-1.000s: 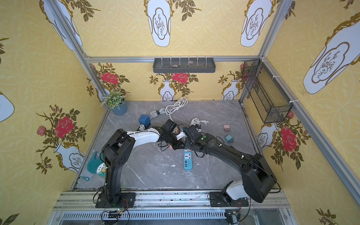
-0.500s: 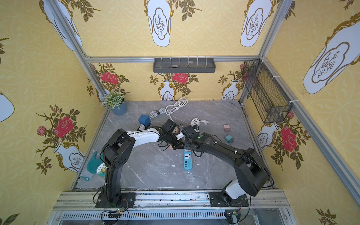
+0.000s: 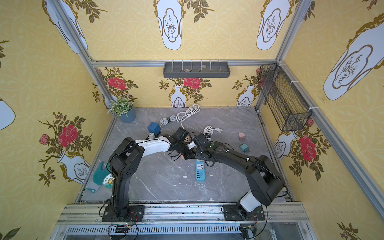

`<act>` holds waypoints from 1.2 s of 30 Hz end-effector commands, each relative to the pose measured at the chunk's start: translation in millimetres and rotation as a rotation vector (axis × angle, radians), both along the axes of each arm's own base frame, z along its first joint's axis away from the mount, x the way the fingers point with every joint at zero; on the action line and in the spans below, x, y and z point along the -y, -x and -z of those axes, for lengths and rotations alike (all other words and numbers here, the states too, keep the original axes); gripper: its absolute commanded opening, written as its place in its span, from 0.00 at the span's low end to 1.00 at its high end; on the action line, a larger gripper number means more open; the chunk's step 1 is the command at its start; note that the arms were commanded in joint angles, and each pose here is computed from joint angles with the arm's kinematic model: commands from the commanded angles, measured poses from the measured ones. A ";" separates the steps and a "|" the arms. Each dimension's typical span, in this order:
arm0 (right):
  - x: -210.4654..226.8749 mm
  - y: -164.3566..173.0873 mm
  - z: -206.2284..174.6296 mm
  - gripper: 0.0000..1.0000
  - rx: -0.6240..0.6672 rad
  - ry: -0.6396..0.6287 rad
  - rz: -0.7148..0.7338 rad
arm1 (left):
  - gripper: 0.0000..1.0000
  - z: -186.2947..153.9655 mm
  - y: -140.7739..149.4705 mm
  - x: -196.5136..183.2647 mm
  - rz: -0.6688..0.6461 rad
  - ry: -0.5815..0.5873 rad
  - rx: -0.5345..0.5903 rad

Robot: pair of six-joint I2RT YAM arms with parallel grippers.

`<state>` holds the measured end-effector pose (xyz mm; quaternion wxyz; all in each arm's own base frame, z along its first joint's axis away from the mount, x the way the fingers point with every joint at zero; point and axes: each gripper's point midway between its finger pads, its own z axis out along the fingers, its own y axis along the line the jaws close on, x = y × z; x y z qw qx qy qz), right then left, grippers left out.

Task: Pull the plug off the socket
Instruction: Remove the plug from the socket.

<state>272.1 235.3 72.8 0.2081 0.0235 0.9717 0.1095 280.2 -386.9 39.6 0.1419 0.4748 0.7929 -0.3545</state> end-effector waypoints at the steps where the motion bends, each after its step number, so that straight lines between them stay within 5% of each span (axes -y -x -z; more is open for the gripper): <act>1: 12.4 0.5 3.2 0.34 0.001 0.037 0.024 | 0.00 42.3 11.5 -36.3 -0.044 -0.220 -0.054; 17: 16.0 3.2 1.2 0.16 -0.004 -0.035 0.036 | 0.00 45.8 11.8 -36.6 -0.042 -0.226 -0.060; 36: 7.9 5.5 10.8 0.10 0.011 0.260 0.011 | 0.00 47.3 13.3 -37.0 -0.039 -0.229 -0.069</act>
